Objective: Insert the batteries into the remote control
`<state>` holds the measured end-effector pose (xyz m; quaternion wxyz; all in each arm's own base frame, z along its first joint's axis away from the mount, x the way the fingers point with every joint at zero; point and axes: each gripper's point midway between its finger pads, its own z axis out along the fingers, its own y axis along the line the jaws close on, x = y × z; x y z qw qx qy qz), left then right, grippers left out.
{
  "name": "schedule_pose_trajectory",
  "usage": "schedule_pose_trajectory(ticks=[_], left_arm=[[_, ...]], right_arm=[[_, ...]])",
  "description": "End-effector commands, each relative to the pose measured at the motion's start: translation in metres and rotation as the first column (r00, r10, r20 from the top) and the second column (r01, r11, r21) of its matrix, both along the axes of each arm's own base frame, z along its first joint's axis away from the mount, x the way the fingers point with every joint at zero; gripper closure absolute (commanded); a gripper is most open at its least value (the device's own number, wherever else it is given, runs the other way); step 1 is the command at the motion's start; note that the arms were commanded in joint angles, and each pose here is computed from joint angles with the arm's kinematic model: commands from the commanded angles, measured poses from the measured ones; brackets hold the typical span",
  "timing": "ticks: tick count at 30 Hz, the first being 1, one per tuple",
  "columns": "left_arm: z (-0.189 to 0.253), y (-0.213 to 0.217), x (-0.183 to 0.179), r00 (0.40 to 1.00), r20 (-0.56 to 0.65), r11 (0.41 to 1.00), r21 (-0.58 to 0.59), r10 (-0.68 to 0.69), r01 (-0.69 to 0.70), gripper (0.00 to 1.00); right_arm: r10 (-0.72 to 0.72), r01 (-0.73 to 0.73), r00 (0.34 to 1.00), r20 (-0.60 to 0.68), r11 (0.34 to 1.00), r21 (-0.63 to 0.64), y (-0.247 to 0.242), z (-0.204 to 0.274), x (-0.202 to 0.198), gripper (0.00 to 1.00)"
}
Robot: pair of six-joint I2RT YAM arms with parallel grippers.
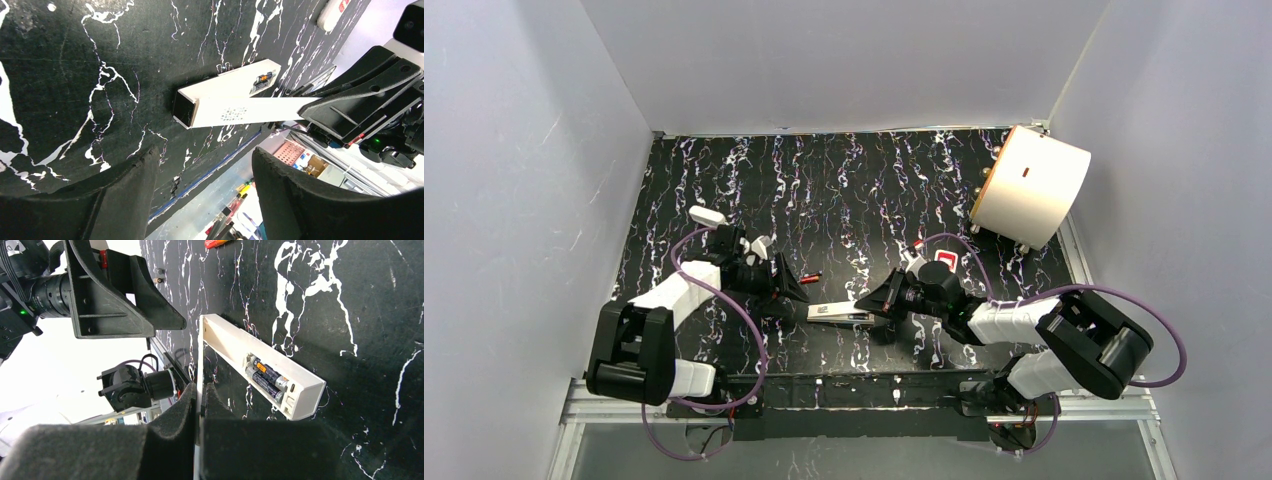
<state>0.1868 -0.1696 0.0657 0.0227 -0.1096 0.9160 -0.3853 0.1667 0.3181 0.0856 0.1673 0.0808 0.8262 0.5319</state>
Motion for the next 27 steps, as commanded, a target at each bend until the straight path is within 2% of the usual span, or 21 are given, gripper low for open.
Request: schedule_pose_trajectory(ticks=[1, 8, 14, 19, 27], left_arm=[[0.002, -0.004, -0.004, 1.000, -0.011, 1.000, -0.012, -0.017, 0.017, 0.35], [-0.003, -0.004, -0.005, 1.000, -0.022, 1.000, 0.008, -0.020, 0.020, 0.36], [-0.010, -0.009, -0.004, 0.998, -0.038, 0.999, 0.015, -0.040, 0.041, 0.43], [-0.012, -0.011, -0.001, 0.998, -0.031, 0.998, 0.032, -0.048, 0.049, 0.44], [-0.018, -0.013, -0.001, 0.997, -0.045, 0.997, 0.049, -0.063, 0.065, 0.44]], right_arm=[[0.019, -0.020, 0.999, 0.028, 0.999, 0.030, 0.004, 0.010, -0.001, 0.99], [0.032, -0.032, 0.999, -0.006, 0.993, -0.118, -0.007, -0.020, -0.004, 0.99], [-0.005, -0.006, 0.999, -0.051, 0.976, -0.219, -0.020, -0.044, -0.005, 0.99], [-0.056, 0.048, 0.998, -0.032, 0.974, -0.221, -0.023, -0.041, 0.003, 0.99], [-0.037, 0.030, 0.999, -0.026, 0.967, -0.252, -0.023, -0.048, 0.004, 0.99]])
